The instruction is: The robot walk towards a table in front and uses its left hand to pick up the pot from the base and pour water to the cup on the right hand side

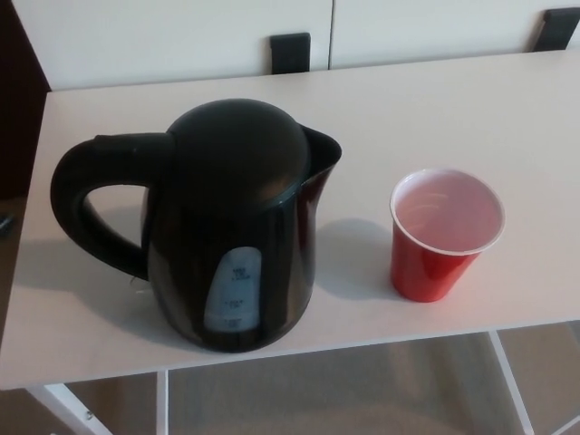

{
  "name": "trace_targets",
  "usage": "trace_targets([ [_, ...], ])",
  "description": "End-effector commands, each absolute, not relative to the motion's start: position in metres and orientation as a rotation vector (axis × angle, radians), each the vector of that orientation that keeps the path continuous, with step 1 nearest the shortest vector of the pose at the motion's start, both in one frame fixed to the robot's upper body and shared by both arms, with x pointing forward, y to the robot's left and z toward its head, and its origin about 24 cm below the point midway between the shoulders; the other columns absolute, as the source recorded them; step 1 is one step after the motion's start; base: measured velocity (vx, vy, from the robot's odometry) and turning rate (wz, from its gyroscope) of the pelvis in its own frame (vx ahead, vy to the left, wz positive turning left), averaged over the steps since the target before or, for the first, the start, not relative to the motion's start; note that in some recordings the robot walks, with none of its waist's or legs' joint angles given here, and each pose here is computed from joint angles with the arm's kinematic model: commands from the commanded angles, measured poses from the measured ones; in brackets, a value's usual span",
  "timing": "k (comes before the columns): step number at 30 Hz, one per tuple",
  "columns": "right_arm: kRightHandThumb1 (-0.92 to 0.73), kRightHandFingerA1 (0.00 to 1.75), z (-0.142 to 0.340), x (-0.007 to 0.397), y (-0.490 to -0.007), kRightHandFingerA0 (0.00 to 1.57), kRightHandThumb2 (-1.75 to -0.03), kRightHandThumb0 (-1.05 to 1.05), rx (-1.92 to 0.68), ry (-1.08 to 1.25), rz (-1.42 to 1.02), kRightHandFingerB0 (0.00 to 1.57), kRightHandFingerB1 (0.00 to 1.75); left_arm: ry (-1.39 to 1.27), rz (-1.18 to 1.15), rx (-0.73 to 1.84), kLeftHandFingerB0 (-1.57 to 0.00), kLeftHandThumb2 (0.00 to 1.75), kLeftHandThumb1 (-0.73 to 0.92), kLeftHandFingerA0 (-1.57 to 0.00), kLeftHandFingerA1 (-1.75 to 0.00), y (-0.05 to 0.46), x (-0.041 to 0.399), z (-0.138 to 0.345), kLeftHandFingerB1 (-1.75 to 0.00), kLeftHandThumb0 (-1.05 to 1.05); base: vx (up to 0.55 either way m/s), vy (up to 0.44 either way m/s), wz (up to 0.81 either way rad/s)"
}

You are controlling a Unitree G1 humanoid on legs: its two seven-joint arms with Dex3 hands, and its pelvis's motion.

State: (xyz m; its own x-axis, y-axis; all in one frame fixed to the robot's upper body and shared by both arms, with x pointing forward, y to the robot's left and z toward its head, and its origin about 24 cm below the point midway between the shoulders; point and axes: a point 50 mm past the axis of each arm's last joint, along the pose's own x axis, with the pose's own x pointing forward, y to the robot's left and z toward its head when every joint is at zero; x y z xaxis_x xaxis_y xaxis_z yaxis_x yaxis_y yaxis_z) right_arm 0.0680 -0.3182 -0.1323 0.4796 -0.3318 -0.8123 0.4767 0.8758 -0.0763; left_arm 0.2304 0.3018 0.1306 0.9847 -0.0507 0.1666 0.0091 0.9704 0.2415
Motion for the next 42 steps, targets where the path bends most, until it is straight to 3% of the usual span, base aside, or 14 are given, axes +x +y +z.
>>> trace_targets([
  [1,-0.56,0.49,-0.13,0.069,-0.323,0.68,-0.56,-0.26,0.162,0.961,-0.498,0.59,0.45,-0.078,-0.081,0.197,-0.09,0.53,0.39,-0.06,-0.31,0.288,0.238,0.117,-0.26,-0.19,0.0,0.0,0.0],
  [26,-0.54,0.49,-0.131,0.074,-0.32,0.66,-0.56,-0.26,0.176,0.951,-0.49,0.57,0.45,-0.003,-0.149,0.218,-0.11,0.53,0.39,-0.08,-0.34,0.26,0.246,0.092,-0.26,-0.29,0.0,0.0,0.0],
  [27,-0.54,0.49,-0.131,0.074,-0.32,0.67,-0.55,-0.26,0.173,0.953,-0.489,0.57,0.45,-0.005,-0.143,0.206,-0.02,0.68,0.25,0.0,-0.44,0.26,0.248,0.092,-0.41,-0.25,0.0,0.0,0.0],
  [28,-0.54,0.49,-0.131,0.074,-0.32,0.67,-0.55,-0.26,0.17,0.953,-0.488,0.57,0.45,-0.008,-0.136,0.195,-0.02,0.68,0.25,0.0,-0.44,0.259,0.249,0.092,-0.41,-0.25,0.0,0.0,0.0],
  [29,-0.54,0.48,-0.131,0.075,-0.32,0.66,-0.55,-0.28,0.163,0.954,-0.483,0.57,0.45,-0.015,-0.128,0.183,0.0,0.82,0.31,-0.02,-0.51,0.259,0.251,0.093,-0.48,-0.18,0.0,0.0,0.0],
  [42,-0.56,0.5,-0.13,0.08,-0.32,0.66,-0.56,-0.24,0.17,0.937,-0.482,0.56,0.45,-0.045,-0.031,0.085,-0.08,0.85,0.34,-0.1,-0.52,0.254,0.266,0.102,-0.51,-0.15,0.0,0.0,0.0],
])
